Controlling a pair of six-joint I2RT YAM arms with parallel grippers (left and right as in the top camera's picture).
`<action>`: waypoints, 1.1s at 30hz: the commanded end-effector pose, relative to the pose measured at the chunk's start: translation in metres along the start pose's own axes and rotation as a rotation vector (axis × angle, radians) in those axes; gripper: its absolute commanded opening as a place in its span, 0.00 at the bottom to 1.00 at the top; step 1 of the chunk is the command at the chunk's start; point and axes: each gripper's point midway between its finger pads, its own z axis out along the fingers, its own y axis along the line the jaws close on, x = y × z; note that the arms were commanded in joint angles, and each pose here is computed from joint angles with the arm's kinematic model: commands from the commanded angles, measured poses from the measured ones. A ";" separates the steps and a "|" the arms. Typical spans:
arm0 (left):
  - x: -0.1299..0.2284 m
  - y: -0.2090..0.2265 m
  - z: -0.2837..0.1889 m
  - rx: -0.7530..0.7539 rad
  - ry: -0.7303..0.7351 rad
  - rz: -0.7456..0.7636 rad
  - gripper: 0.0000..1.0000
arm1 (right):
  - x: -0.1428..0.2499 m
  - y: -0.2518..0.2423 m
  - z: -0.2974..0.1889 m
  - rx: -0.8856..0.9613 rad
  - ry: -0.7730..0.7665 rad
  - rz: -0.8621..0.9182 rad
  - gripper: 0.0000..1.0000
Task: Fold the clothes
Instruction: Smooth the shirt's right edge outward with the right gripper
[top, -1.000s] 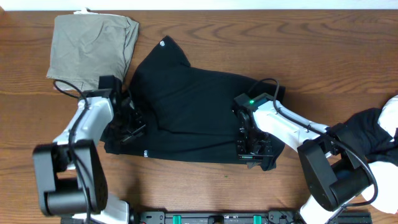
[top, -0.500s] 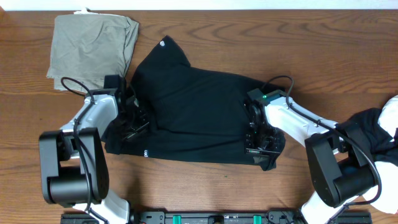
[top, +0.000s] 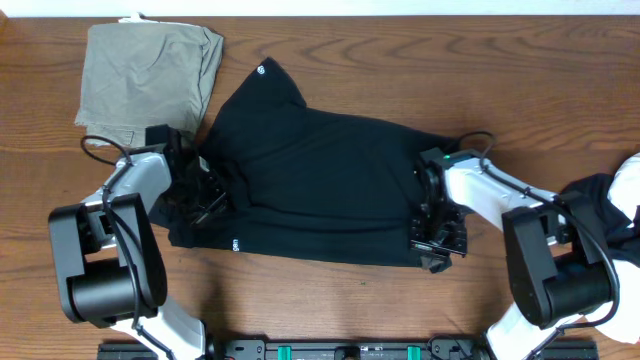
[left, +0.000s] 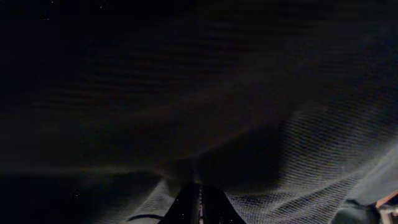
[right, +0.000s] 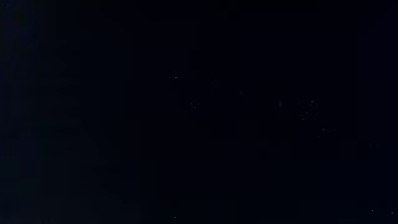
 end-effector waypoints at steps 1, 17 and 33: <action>-0.018 0.049 0.004 -0.159 -0.053 -0.066 0.06 | -0.006 -0.024 0.000 0.070 -0.018 0.058 0.01; -0.027 0.066 -0.006 -0.142 -0.074 -0.114 0.06 | -0.023 -0.064 -0.021 0.105 -0.048 0.166 0.01; -0.022 0.063 -0.010 -0.148 -0.050 -0.109 0.06 | -0.021 0.024 -0.089 -0.294 -0.232 -0.218 0.01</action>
